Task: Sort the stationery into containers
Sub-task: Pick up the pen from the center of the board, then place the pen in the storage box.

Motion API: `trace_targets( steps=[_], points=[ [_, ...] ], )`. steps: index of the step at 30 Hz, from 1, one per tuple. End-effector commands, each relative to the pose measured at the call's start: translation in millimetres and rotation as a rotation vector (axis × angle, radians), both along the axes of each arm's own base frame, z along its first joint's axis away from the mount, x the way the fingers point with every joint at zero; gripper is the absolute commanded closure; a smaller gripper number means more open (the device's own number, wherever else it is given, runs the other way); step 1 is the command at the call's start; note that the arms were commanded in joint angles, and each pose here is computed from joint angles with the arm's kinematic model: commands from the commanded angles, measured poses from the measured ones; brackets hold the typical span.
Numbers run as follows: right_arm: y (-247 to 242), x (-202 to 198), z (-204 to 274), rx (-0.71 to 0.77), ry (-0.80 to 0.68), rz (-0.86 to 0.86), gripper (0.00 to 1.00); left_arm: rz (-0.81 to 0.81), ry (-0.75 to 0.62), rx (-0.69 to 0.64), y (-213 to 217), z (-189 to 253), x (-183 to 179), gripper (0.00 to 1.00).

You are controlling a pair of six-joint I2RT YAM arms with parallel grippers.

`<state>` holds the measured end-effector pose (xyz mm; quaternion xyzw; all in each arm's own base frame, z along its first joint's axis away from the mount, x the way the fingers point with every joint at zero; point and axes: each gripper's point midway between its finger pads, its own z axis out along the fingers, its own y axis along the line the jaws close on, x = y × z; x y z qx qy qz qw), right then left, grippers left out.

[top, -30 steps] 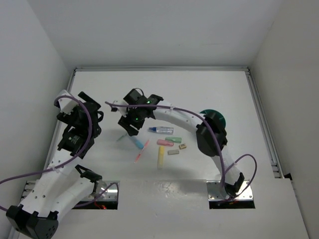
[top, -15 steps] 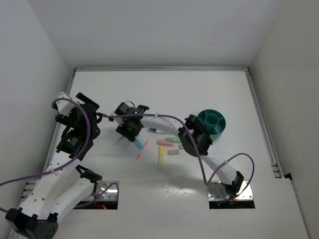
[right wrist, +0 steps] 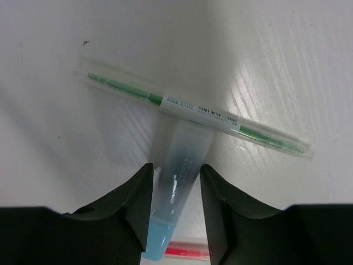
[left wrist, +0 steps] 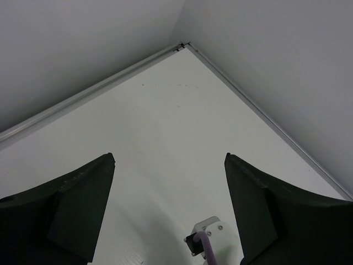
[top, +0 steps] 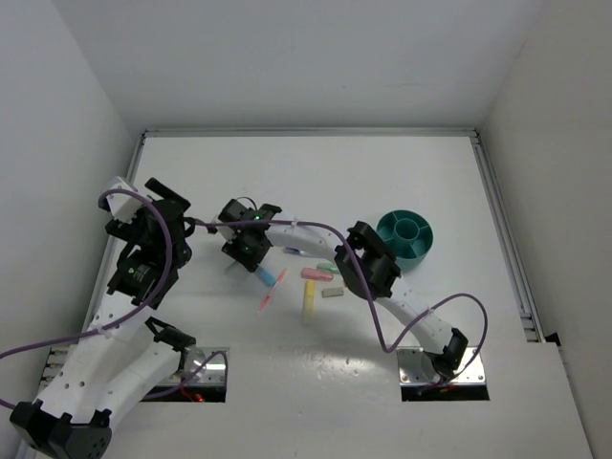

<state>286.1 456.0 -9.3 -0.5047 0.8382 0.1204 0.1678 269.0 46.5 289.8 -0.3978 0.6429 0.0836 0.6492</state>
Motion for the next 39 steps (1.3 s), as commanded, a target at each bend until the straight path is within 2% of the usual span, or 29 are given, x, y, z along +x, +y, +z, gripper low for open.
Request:
trace_targets(
  steps=[1, 5, 6, 9, 10, 14, 15, 17, 18, 19, 20, 21, 22, 24, 25, 26, 28, 31, 33, 39],
  points=[
    [1.7, 1.7, -3.9, 0.012, 0.036, -0.026, 0.61, 0.013, -0.026, -0.011, 3.0, 3.9, -1.6, 0.13],
    [-9.5, -2.2, -15.8, -0.015, 0.066, -0.032, 0.77, 0.013, -0.026, -0.011, 3.0, 3.9, -1.6, 0.14],
    [-11.4, -3.5, -14.8, -0.018, 0.068, -0.032, 0.85, 0.013, -0.026, -0.011, 3.0, 3.9, -1.6, 0.14],
    [-14.7, -0.3, -2.9, -0.022, 0.038, -0.022, 1.0, 0.013, -0.026, -0.011, 3.0, 3.9, -1.6, 0.14],
    [-18.4, 2.0, 2.4, -0.03, 0.015, -0.013, 1.0, 0.013, -0.026, -0.011, 3.0, 3.9, -1.6, 0.14],
    [-25.5, 27.6, 74.5, 0.047, -0.17, -0.031, 1.0, 0.005, -0.025, -0.014, 1.6, 3.6, -0.8, 0.16],
    [-27.3, 31.0, 111.4, 0.112, -0.24, -0.036, 1.0, -0.009, -0.024, -0.017, -0.5, 3.1, 0.3, 0.16],
    [-40.5, 45.2, 150.5, 0.154, -0.371, -0.06, 1.0, -0.031, -0.01, -0.006, -3.0, 2.1, 1.5, 0.17],
    [-54.1, 43.5, 150.3, 0.139, -0.405, -0.067, 1.0, -0.043, -0.013, -0.011, -5.3, 0.4, 3.5, 0.17],
    [-58.9, 54.1, 203.5, 0.245, -0.524, -0.106, 1.0, -0.053, -0.017, -0.008, -6.8, 2.1, 4.9, 0.18],
    [-83.6, 61.1, 201.2, 0.193, -0.597, -0.141, 1.0, -0.072, -0.01, -0.004, -9.3, 1.4, 6.0, 0.18],
    [-95.3, 66.5, 215.3, 0.21, -0.659, -0.169, 1.0, -0.089, -0.008, -0.002, -11.9, -0.6, 8.0, 0.19],
    [-103.3, 78.1, 246.7, 0.27, -0.785, -0.24, 1.0, -0.106, -0.01, 0.0, -14.5, 0.5, 9.6, 0.19],
    [-152.2, 80.2, 271.8, 0.281, -0.925, -0.302, 1.0, -0.174, 0.009, 0.013, -25.2, -3.9, 17.1, 0.21],
    [-168.4, 86.8, 300.3, 0.348, -1.033, -0.389, 1.0, -0.211, 0.019, 0.022, -31.4, -5.1, 21.6, 0.22],
    [-189.9, 82.9, 282.7, 0.315, -1.053, -0.409, 1.0, -0.25, 0.013, 0.042, -36.4, -0.9, 24.7, 0.22],
    [-242.1, 80.3, 313.4, 0.325, -1.204, -0.53, 1.0, -0.381, 0.049, 0.058, -58.5, -10.7, 34.9, 0.24],
    [-294.3, 69.4, 329.2, 0.454, -1.316, -0.676, 1.0, -0.537, 0.09, 0.096, -84.7, -19.2, 45.8, 0.28],
    [-309.0, 67.2, 314.7, 0.457, -1.283, -0.705, 1.0, -0.593, 0.129, 0.108, -94.7, -29.6, 50.5, 0.28],
    [-372.9, 67.1, 282.3, 0.52, -1.253, -0.985, 1.0, -0.663, 0.171, 0.115, -107.9, -40.4, 56.8, 0.29]
  ],
)
